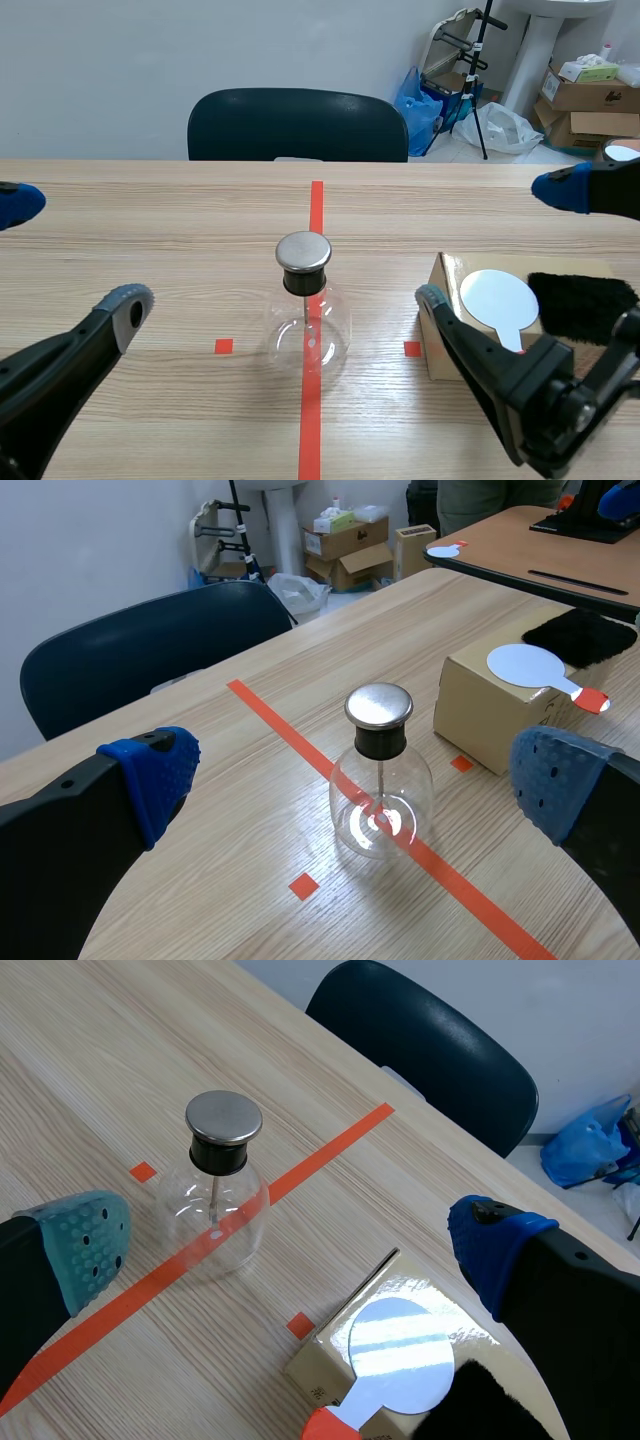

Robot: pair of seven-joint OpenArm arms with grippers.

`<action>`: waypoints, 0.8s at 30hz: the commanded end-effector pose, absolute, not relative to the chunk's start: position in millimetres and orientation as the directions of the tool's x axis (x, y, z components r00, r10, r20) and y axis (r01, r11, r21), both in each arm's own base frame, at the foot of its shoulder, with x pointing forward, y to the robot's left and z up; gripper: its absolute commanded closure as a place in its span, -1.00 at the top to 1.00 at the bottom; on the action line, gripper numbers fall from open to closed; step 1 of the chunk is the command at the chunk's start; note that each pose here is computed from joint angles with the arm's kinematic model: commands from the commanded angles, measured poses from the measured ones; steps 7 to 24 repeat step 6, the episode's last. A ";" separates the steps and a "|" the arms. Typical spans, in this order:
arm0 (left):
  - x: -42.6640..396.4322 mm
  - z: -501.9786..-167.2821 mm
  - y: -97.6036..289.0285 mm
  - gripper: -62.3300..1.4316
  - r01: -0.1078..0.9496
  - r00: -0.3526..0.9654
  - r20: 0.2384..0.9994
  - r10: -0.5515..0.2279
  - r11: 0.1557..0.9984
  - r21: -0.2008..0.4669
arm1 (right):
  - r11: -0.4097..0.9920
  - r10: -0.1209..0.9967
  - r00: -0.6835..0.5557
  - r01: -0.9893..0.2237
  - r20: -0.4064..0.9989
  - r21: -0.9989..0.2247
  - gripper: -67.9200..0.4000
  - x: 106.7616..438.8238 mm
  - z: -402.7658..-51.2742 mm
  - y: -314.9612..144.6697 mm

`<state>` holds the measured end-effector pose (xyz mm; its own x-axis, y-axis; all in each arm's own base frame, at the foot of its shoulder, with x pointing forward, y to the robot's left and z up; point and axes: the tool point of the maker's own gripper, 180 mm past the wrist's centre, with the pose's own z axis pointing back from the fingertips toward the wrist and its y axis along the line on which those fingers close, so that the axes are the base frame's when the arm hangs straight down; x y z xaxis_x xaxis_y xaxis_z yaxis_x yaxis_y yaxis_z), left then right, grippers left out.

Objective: Do the electroscope experiment

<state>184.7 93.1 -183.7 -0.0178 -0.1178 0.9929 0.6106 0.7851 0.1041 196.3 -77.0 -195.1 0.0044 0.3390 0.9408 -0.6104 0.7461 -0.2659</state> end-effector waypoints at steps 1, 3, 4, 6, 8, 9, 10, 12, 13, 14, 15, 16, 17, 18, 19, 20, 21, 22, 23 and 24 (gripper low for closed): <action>184.9 -179.2 92.6 1.00 0.607 -0.031 0.994 -0.103 0.788 0.100 | 0.747 0.329 -0.015 -0.607 0.944 -0.270 1.00 198.8 -190.0 -77.9; 184.9 -179.2 92.6 1.00 0.607 -0.031 0.994 -0.103 0.788 0.100 | 0.747 0.329 -0.015 -0.607 0.944 -0.270 1.00 198.8 -190.0 -77.9; 184.9 -179.2 92.6 1.00 0.607 -0.031 0.994 -0.103 0.788 0.100 | 0.747 0.329 -0.015 -0.607 0.944 -0.270 1.00 198.8 -190.0 -77.9; 184.9 -179.2 92.6 1.00 0.607 -0.031 0.994 -0.103 0.788 0.100 | 0.747 0.329 -0.015 -0.607 0.944 -0.270 1.00 198.8 -190.0 -77.9; 184.9 -179.2 92.6 1.00 0.607 -0.031 0.994 -0.103 0.788 0.100 | 0.747 0.329 -0.015 -0.607 0.944 -0.270 1.00 198.8 -190.0 -77.9; 184.9 -179.2 92.6 1.00 0.607 -0.031 0.994 -0.103 0.788 0.100 | 0.747 0.329 -0.015 -0.607 0.944 -0.270 1.00 198.8 -190.0 -77.9; 184.9 -179.2 92.6 1.00 0.607 -0.031 0.994 -0.103 0.788 0.100 | 0.747 0.329 -0.015 -0.607 0.944 -0.270 1.00 198.8 -190.0 -77.9; 184.9 -179.2 92.6 1.00 0.607 -0.031 0.994 -0.103 0.788 0.100 | 0.747 0.329 -0.015 -0.607 0.944 -0.270 1.00 198.8 -190.0 -77.9; 184.9 -179.2 92.6 1.00 0.607 -0.031 0.994 -0.103 0.788 0.100 | 0.747 0.329 -0.015 -0.607 0.944 -0.270 1.00 198.8 -190.0 -77.9; 184.9 -179.2 92.6 1.00 0.607 -0.031 0.994 -0.103 0.788 0.100 | 0.747 0.329 -0.015 -0.607 0.944 -0.270 1.00 198.8 -190.0 -77.9; 184.9 -179.2 92.6 1.00 0.607 -0.031 0.994 -0.103 0.788 0.100 | 0.747 0.329 -0.015 -0.607 0.944 -0.270 1.00 198.8 -190.0 -77.9; 184.9 -179.2 92.6 1.00 0.607 -0.031 0.994 -0.103 0.788 0.100 | 0.747 0.329 -0.015 -0.607 0.944 -0.270 1.00 198.8 -190.0 -77.9; 184.9 -179.2 92.6 1.00 0.607 -0.031 0.994 -0.103 0.788 0.100 | 0.747 0.329 -0.015 -0.607 0.944 -0.270 1.00 198.8 -190.0 -77.9; 184.9 -179.2 92.6 1.00 0.607 -0.031 0.994 -0.103 0.788 0.100 | 0.747 0.329 -0.015 -0.607 0.944 -0.270 1.00 198.8 -190.0 -77.9; 184.9 -179.2 92.6 1.00 0.607 -0.031 0.994 -0.103 0.788 0.100 | 0.747 0.329 -0.015 -0.607 0.944 -0.270 1.00 198.8 -190.0 -77.9; 184.9 -179.2 92.6 1.00 0.607 -0.031 0.994 -0.103 0.788 0.100 | 0.747 0.329 -0.015 -0.607 0.944 -0.270 1.00 198.8 -190.0 -77.9; 184.9 -179.2 92.6 1.00 0.607 -0.031 0.994 -0.103 0.788 0.100 | 0.747 0.329 -0.015 -0.607 0.944 -0.270 1.00 198.8 -190.0 -77.9; 184.9 -179.2 92.6 1.00 0.607 -0.031 0.994 -0.103 0.788 0.100 | 0.747 0.329 -0.015 -0.607 0.944 -0.270 1.00 198.8 -190.0 -77.9; 184.9 -179.2 92.6 1.00 0.607 -0.031 0.994 -0.103 0.788 0.100 | 0.747 0.329 -0.015 -0.607 0.944 -0.270 1.00 198.8 -190.0 -77.9; 184.9 -179.2 92.6 1.00 0.607 -0.031 0.994 -0.103 0.788 0.100 | 0.747 0.329 -0.015 -0.607 0.944 -0.270 1.00 198.8 -190.0 -77.9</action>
